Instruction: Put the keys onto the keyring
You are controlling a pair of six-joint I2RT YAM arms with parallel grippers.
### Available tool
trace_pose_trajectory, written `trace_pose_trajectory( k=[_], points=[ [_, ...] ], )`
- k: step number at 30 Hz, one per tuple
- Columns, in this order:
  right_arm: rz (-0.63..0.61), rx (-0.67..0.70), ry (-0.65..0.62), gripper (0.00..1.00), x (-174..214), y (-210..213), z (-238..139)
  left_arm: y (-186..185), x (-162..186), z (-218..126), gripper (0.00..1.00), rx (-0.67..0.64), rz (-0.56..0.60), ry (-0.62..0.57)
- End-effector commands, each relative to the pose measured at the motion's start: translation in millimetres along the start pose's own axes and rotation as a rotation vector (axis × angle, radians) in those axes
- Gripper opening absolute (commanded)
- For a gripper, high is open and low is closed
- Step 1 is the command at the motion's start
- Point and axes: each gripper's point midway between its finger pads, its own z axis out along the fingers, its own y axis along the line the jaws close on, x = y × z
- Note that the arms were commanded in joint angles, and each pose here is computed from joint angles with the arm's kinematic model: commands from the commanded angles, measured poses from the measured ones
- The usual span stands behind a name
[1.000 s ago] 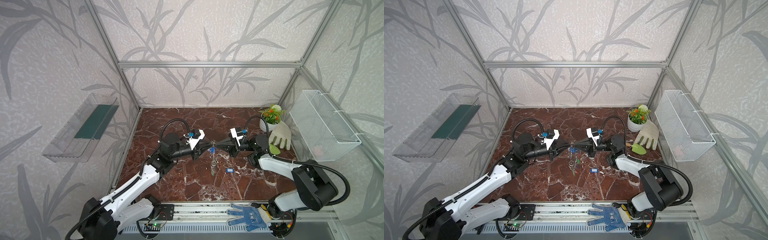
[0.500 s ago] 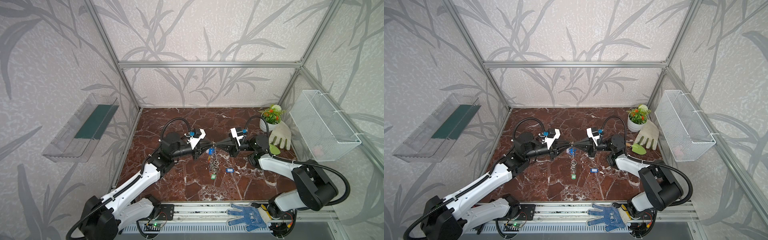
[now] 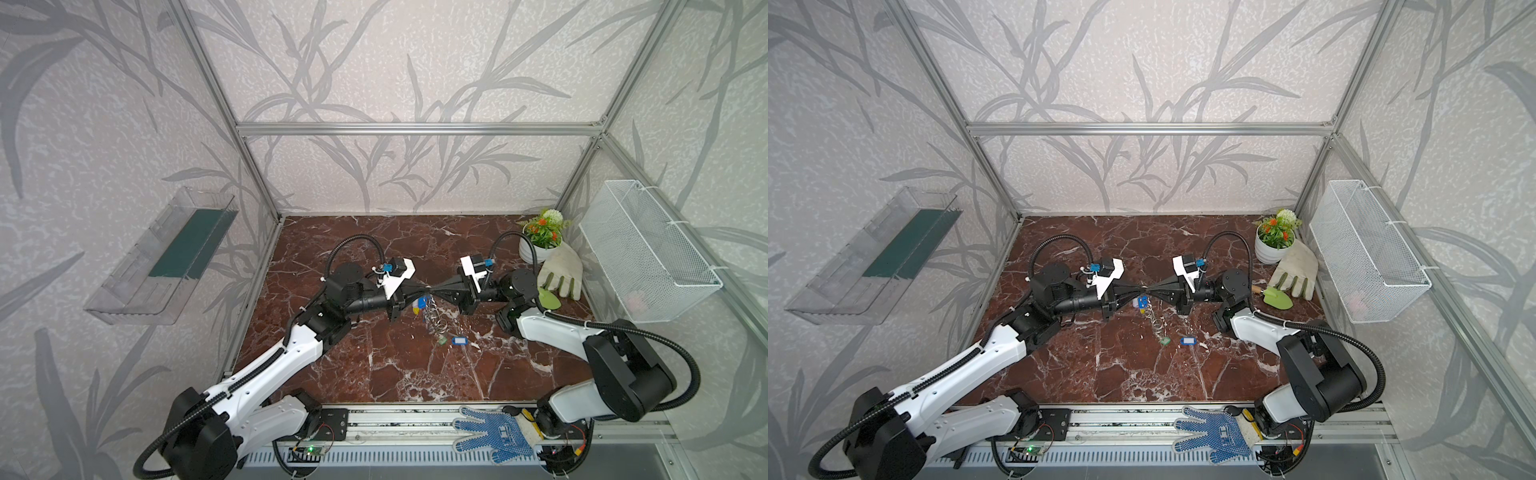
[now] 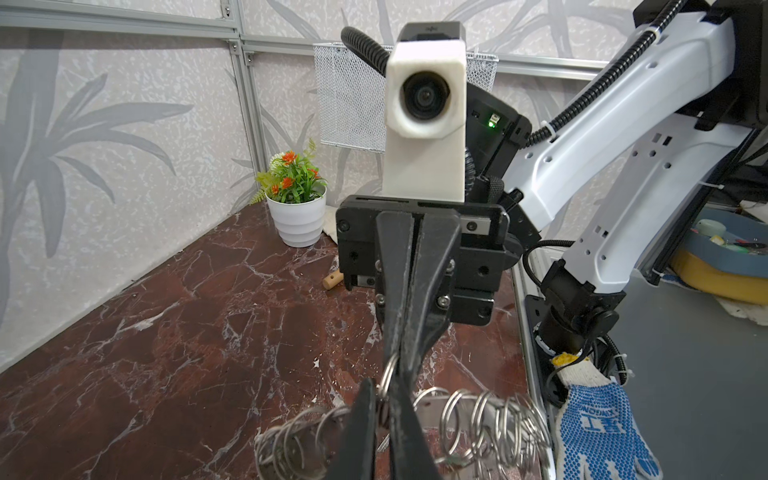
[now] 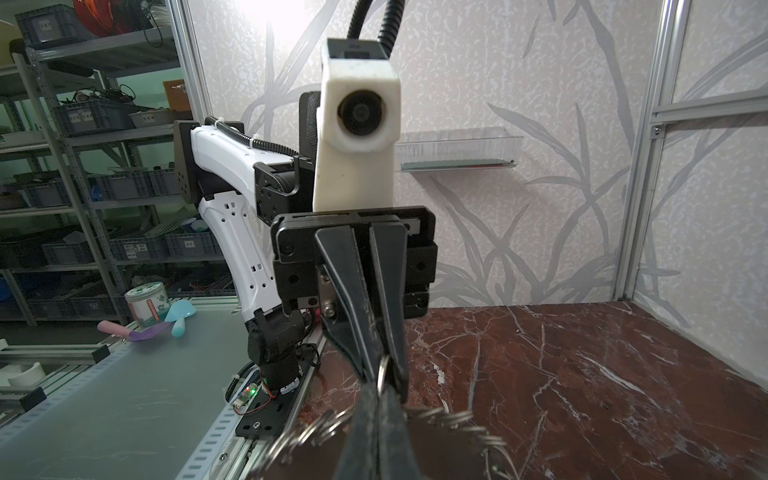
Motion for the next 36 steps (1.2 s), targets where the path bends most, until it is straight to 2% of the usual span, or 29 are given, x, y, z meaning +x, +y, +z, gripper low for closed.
trace_pose_trajectory(
  k=[1,4,9,12,16,23,36],
  points=[
    [-0.097,-0.041,-0.037,0.0,-19.6,12.0,3.6,-1.7,-11.1,-2.3,0.01,-0.001,0.048,-0.004],
    [-0.1,-0.045,-0.036,0.0,-19.7,13.1,3.2,-3.5,-8.9,-6.6,0.0,-0.007,0.081,0.038],
    [-0.097,-0.032,-0.036,0.32,-16.8,11.7,2.0,-7.9,-4.9,-14.6,0.0,0.003,0.147,0.139],
    [-0.101,-0.016,-0.041,0.37,-16.7,11.1,-0.2,-11.0,-1.1,-18.3,0.0,0.025,0.172,0.215],
    [-0.098,-0.017,-0.038,0.37,-15.9,10.5,-0.1,-15.9,-2.5,-23.5,0.0,0.063,0.204,0.29],
    [-0.085,-0.012,-0.036,0.28,-15.1,3.9,2.7,-17.6,-9.5,-26.3,0.0,0.116,0.224,0.395],
    [-0.059,-0.014,-0.024,0.24,-9.6,-7.7,9.9,-12.5,-22.6,-16.9,0.0,0.157,0.21,0.439]
  ],
)
